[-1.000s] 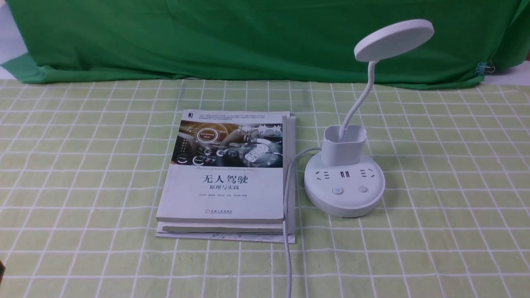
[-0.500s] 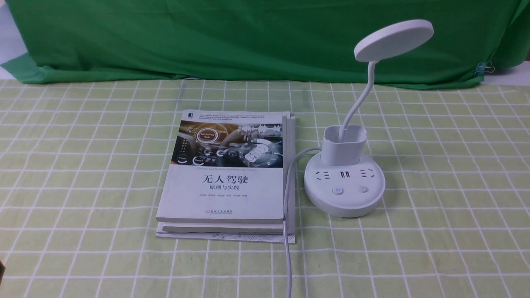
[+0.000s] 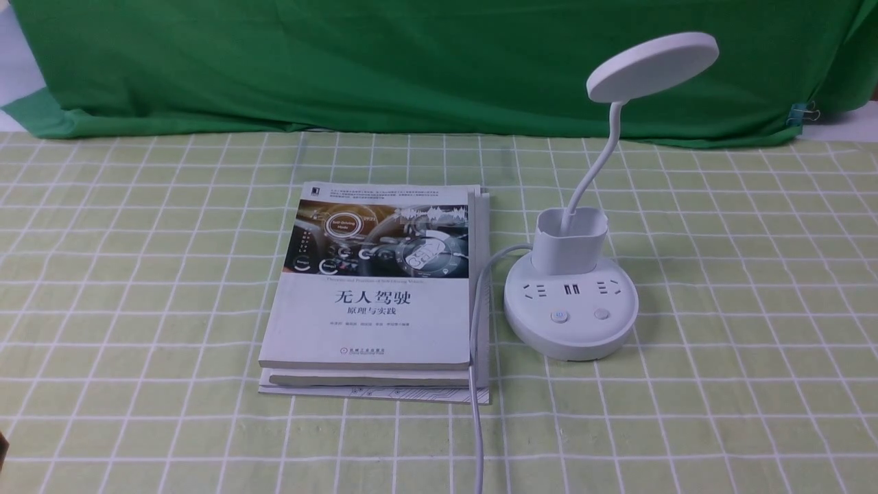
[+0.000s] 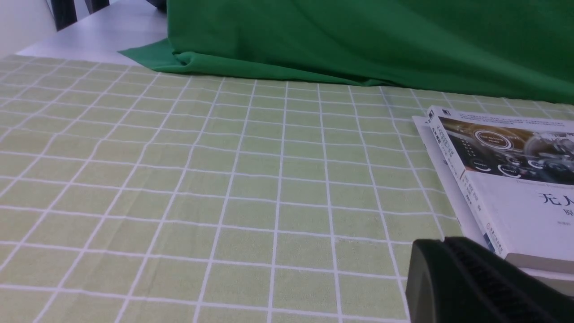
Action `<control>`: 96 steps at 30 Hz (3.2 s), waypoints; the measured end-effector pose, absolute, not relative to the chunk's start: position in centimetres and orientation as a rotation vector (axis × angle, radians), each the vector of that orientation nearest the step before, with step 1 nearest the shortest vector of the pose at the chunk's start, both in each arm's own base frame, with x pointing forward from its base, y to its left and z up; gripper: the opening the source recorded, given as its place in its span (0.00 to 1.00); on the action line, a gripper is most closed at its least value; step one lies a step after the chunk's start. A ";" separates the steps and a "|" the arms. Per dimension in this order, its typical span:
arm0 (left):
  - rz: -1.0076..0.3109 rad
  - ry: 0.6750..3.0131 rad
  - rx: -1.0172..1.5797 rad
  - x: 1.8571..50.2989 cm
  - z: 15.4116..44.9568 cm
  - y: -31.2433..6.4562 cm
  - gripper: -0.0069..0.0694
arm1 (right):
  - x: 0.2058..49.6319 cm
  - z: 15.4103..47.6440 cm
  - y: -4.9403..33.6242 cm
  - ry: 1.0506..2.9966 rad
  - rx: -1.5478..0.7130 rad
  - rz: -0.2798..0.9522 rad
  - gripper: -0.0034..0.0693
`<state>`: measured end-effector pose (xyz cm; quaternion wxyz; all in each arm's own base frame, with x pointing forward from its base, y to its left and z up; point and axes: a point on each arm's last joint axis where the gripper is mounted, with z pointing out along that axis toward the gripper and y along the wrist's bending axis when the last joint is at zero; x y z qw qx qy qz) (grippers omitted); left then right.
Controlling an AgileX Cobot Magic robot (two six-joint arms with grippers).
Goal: Turn on the table lamp on the green coffee tablecloth with your hand.
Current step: 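Press the button on the base of the white desk lamp with the right gripper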
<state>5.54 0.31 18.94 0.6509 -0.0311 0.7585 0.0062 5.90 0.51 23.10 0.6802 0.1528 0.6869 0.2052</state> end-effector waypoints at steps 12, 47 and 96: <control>0.014 1.723 -0.071 5.5 18.9 0.3 0.09 | 15.5 29.0 3.9 2.491 -0.254 0.269 0.09; 0.014 1.723 -0.071 5.5 18.9 0.3 0.09 | 35.6 19.0 15.2 2.655 -0.660 0.254 0.09; 0.014 1.723 -0.071 5.5 18.9 0.3 0.09 | 26.5 24.9 11.7 2.582 -0.645 0.275 0.09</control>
